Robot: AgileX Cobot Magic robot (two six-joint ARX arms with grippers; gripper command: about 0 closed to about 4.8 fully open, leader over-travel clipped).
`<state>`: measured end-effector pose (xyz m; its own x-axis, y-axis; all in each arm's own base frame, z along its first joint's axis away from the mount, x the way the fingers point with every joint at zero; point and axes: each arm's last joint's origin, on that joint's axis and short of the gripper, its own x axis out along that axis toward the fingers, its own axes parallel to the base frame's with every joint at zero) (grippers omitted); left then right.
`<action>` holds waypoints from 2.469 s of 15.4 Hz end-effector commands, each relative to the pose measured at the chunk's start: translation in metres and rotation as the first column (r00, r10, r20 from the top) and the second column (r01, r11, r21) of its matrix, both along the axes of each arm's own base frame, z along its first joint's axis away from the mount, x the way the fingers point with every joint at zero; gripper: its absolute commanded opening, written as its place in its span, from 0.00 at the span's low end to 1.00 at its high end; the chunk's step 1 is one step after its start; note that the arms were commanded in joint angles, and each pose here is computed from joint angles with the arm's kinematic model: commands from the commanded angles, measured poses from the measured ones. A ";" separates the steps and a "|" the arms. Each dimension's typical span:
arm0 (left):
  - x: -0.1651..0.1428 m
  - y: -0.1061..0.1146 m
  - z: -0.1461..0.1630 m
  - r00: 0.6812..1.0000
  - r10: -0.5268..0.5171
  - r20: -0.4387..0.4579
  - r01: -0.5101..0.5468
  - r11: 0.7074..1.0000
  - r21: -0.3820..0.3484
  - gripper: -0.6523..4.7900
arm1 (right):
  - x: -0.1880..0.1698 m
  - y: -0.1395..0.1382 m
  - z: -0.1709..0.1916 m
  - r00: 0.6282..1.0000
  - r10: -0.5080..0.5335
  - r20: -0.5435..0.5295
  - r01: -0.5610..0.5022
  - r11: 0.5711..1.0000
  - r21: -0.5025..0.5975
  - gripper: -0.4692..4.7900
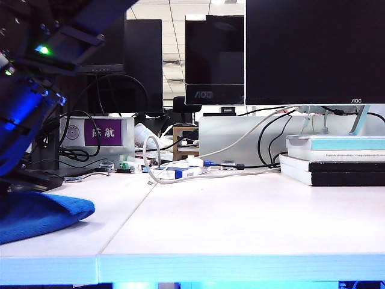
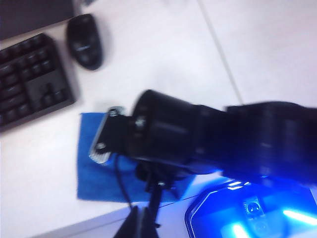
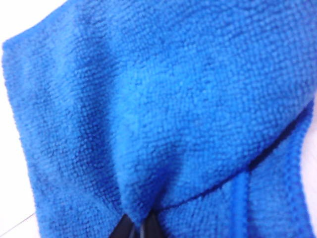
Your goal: Wipe the table from right to left using the rag.
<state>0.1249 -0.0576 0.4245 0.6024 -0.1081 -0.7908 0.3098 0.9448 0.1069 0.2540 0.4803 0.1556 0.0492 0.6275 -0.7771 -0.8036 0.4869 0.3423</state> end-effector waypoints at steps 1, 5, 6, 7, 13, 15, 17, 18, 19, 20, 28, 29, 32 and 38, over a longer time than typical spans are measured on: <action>0.001 0.009 0.002 0.999 0.043 0.004 -0.043 0.999 0.018 0.11 | 0.000 -0.003 -0.007 1.000 -0.010 0.000 0.010 0.999 -0.046 0.08; 0.009 0.037 0.001 0.983 0.184 0.001 -0.184 0.982 0.034 0.11 | 0.002 -0.001 -0.007 1.000 -0.029 -0.003 0.029 0.999 -0.025 0.08; 0.012 0.044 0.000 0.976 0.218 0.001 -0.218 0.976 0.017 0.11 | 0.003 -0.001 -0.009 0.999 -0.038 -0.017 0.037 0.999 -0.022 0.08; 0.016 0.055 -0.007 0.960 0.279 -0.032 -0.280 0.960 -0.013 0.11 | 0.003 -0.002 -0.012 0.999 -0.038 -0.025 0.037 0.999 -0.038 0.08; 0.036 0.089 -0.062 0.916 0.355 -0.188 -0.389 0.901 -0.194 0.11 | 0.003 -0.004 -0.012 0.999 -0.035 -0.026 0.033 0.998 -0.050 0.08; 0.041 0.096 -0.081 0.901 0.376 -0.217 -0.417 0.888 -0.194 0.11 | 0.004 -0.003 -0.012 0.999 -0.035 -0.025 0.034 0.998 -0.046 0.08; 0.048 0.103 -0.112 0.889 0.364 -0.277 -0.431 0.871 -0.237 0.11 | 0.005 -0.004 -0.012 0.999 -0.037 -0.025 0.036 0.998 -0.045 0.08; 0.053 0.105 -0.121 0.886 0.360 -0.292 -0.431 0.871 -0.237 0.11 | 0.007 -0.005 -0.012 0.999 -0.039 -0.025 0.038 0.998 -0.043 0.08; 0.059 0.109 -0.132 0.885 0.352 -0.306 -0.431 0.867 -0.249 0.11 | 0.007 -0.005 -0.012 0.999 -0.039 -0.028 0.038 0.998 -0.044 0.08; 0.064 0.111 -0.140 0.889 0.327 -0.321 -0.417 0.867 -0.271 0.11 | 0.007 -0.006 -0.012 0.999 -0.039 -0.032 0.037 0.998 -0.047 0.08; 0.097 0.139 -0.181 0.854 0.333 -0.399 -0.456 0.849 -0.266 0.11 | 0.019 -0.013 -0.008 0.998 -0.050 -0.050 0.048 0.998 -0.031 0.46; 0.100 0.140 -0.182 0.862 0.316 -0.396 -0.442 0.851 -0.283 0.11 | 0.021 -0.014 -0.003 0.997 -0.045 -0.062 0.044 0.999 -0.012 0.46; 0.104 0.141 -0.190 0.866 0.279 -0.416 -0.419 0.858 -0.297 0.11 | 0.021 -0.014 -0.002 0.997 -0.035 -0.073 0.035 0.999 -0.003 0.46; 0.110 0.142 -0.195 0.885 0.245 -0.396 -0.388 0.859 -0.335 0.11 | 0.018 -0.005 0.006 0.984 0.111 -0.142 -0.086 0.981 0.171 0.46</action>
